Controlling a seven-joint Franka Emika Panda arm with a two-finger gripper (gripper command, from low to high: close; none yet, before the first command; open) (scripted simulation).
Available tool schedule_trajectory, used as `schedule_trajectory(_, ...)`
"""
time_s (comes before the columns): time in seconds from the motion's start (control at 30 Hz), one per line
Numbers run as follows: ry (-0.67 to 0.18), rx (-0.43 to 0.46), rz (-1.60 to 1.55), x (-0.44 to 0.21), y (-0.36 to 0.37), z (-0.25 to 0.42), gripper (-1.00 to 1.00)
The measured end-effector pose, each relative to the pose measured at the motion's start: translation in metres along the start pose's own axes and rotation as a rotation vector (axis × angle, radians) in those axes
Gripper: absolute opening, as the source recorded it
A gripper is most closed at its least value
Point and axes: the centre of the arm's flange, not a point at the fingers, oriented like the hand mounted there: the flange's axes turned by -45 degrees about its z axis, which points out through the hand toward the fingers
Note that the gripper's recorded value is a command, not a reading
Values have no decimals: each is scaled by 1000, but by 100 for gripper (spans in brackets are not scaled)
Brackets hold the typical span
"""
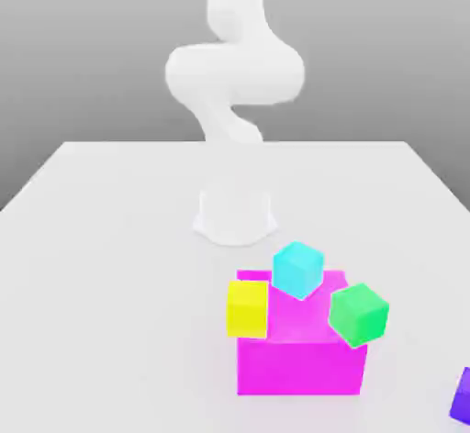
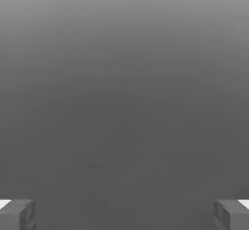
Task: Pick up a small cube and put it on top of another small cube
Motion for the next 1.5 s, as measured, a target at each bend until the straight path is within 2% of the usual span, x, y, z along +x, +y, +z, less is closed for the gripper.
schedule_trajectory(0.27, -191, 110, -203, -4, -67, 135, 0)
schedule_trajectory(0.5, -348, 193, -390, -44, -140, 243, 0)
schedule_trajectory(0.77, -521, 276, -623, -134, -229, 348, 0)
schedule_trajectory(1.0, -668, 328, -824, -241, -287, 422, 0)
schedule_trajectory(1.13, -686, 335, -850, -287, -294, 465, 0)
schedule_trajectory(1.17, -686, 335, -850, -295, -294, 473, -100)
schedule_trajectory(1.37, -687, 335, -851, -299, -294, 476, -100)
schedule_trajectory(1.5, -687, 335, -851, -271, -294, 447, -100)
